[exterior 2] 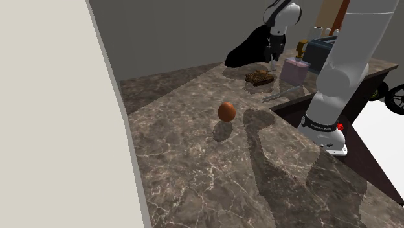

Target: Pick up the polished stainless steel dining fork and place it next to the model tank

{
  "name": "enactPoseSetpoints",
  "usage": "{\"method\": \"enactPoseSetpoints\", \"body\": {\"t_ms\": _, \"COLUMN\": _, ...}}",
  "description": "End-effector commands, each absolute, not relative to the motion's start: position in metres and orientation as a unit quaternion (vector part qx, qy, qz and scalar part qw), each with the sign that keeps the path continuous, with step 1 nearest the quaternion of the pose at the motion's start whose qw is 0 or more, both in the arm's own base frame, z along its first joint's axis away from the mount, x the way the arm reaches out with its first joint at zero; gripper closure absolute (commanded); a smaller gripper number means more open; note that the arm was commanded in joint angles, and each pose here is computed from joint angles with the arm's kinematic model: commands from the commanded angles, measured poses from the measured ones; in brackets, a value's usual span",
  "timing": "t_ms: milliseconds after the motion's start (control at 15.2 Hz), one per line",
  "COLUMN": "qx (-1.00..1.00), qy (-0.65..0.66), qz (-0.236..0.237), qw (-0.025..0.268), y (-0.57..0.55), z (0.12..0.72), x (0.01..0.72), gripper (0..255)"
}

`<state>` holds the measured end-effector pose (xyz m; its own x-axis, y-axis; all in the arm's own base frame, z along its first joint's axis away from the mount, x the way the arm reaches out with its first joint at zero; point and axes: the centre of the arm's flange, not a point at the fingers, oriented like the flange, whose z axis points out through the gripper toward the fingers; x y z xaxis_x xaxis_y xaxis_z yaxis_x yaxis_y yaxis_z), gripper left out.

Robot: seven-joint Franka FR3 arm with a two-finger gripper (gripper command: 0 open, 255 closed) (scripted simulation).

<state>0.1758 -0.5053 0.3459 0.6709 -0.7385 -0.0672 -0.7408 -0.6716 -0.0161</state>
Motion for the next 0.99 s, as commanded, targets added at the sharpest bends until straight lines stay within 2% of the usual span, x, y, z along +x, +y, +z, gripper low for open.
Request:
{"method": "enactPoseSetpoints", "body": {"t_ms": 0, "qx": -0.911, "qy": 0.405, "qz": 0.064, "qw": 0.035, "y": -0.500, "z": 0.311, "x": 0.172, "gripper": 0}}
{"method": "enactPoseSetpoints", "body": {"t_ms": 396, "qx": -0.912, "qy": 0.404, "qz": 0.064, "qw": 0.035, "y": -0.508, "z": 0.372, "x": 0.176, "gripper": 0}}
{"method": "enactPoseSetpoints", "body": {"t_ms": 924, "qx": -0.912, "qy": 0.404, "qz": 0.064, "qw": 0.035, "y": -0.508, "z": 0.372, "x": 0.176, "gripper": 0}}
